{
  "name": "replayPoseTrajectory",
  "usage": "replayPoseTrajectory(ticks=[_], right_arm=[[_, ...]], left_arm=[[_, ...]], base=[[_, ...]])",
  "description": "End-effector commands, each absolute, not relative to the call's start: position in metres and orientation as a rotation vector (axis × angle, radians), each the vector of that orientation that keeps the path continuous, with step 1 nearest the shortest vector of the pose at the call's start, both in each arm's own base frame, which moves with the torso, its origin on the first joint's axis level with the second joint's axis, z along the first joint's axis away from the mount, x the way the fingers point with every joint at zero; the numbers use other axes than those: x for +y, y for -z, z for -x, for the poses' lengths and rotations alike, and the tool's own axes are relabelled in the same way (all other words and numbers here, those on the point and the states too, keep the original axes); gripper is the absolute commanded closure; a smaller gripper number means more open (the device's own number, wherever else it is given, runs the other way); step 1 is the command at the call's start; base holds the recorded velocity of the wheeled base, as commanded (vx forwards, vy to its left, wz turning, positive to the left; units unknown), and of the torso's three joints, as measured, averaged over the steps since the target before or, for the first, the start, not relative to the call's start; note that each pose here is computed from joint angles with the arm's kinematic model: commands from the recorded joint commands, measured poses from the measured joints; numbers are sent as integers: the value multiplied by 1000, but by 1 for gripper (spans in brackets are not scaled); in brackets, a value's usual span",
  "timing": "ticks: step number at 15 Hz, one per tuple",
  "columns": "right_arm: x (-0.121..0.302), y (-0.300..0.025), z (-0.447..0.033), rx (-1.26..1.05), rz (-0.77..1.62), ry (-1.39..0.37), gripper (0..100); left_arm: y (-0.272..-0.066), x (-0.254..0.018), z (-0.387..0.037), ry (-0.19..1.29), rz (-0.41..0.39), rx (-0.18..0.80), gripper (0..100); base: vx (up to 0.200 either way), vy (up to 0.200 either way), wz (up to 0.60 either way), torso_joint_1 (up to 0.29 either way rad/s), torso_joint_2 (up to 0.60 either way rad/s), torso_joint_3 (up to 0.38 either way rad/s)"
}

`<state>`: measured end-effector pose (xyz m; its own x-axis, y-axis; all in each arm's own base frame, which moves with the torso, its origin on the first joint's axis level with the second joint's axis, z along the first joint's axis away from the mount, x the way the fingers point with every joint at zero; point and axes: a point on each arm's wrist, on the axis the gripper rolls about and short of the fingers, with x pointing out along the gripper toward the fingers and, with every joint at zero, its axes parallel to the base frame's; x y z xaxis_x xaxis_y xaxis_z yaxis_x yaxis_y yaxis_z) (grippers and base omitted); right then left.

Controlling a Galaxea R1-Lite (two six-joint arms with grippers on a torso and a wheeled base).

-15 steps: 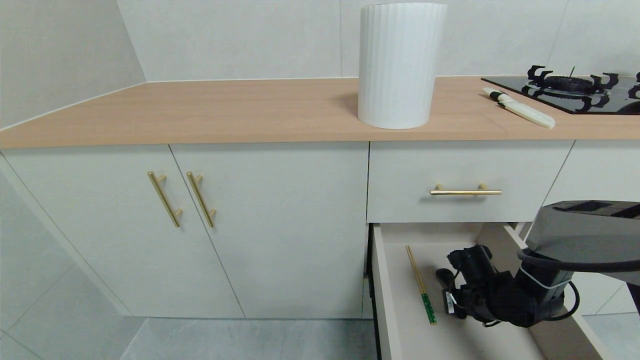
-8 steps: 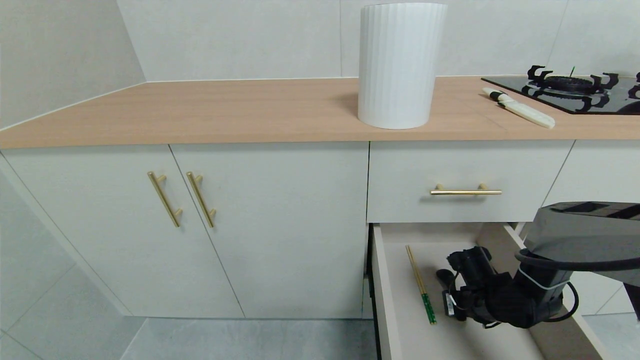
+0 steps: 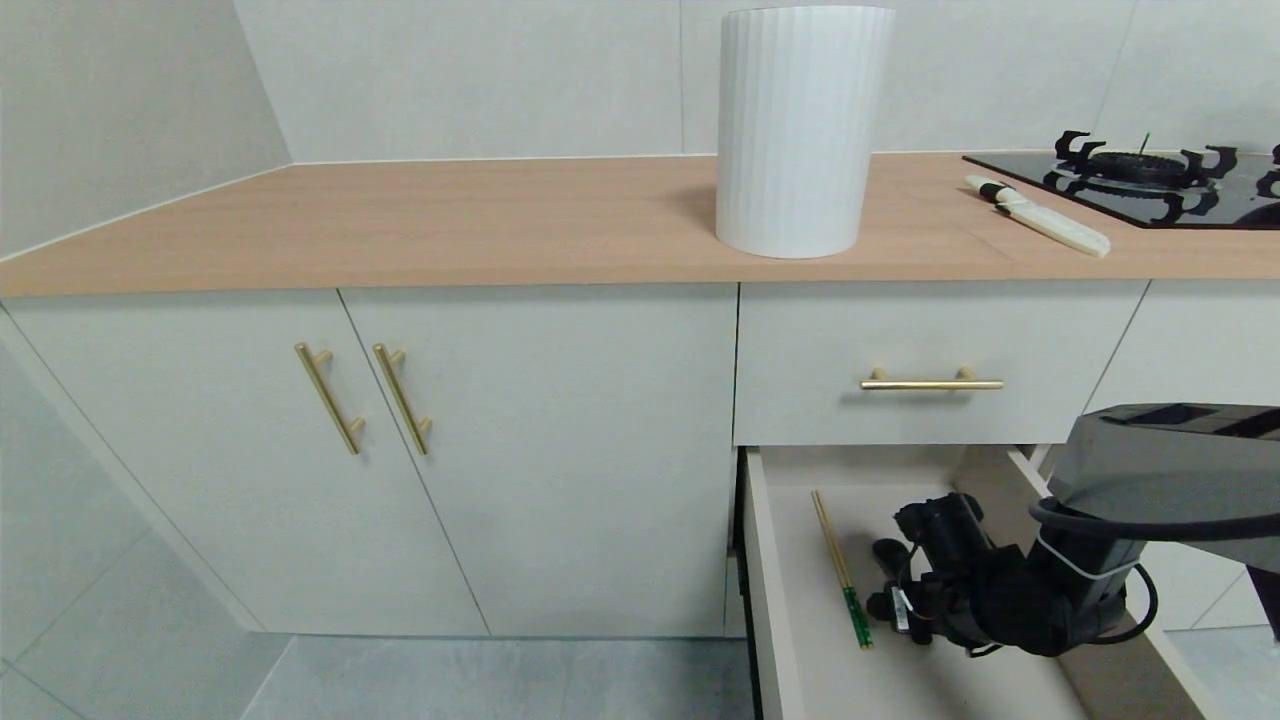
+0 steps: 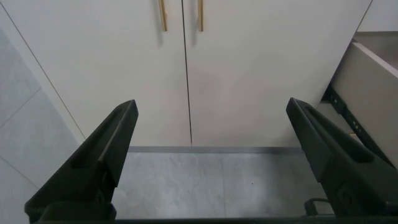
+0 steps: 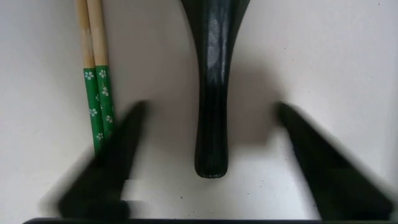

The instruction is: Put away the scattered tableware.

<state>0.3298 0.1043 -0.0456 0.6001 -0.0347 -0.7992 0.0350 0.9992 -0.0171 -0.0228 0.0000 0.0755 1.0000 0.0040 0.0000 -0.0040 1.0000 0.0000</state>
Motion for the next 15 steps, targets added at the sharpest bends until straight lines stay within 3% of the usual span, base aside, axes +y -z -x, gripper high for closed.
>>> replayPoseTrajectory(ticks=[1, 7, 15], right_arm=[[104, 44, -330, 920, -2, 39, 0], [102, 8, -324, 849, -24, 28, 0], [89, -138, -258, 775, -58, -55, 0]], left_arm=[[-75, 0, 23, -5, 0, 0, 0], [-76, 0, 23, -5, 0, 2, 0], [-76, 0, 23, -5, 0, 2, 0]], base=[[0, 0, 0, 0, 0, 0], [0, 0, 0, 0, 0, 0], [0, 0, 0, 0, 0, 0]])
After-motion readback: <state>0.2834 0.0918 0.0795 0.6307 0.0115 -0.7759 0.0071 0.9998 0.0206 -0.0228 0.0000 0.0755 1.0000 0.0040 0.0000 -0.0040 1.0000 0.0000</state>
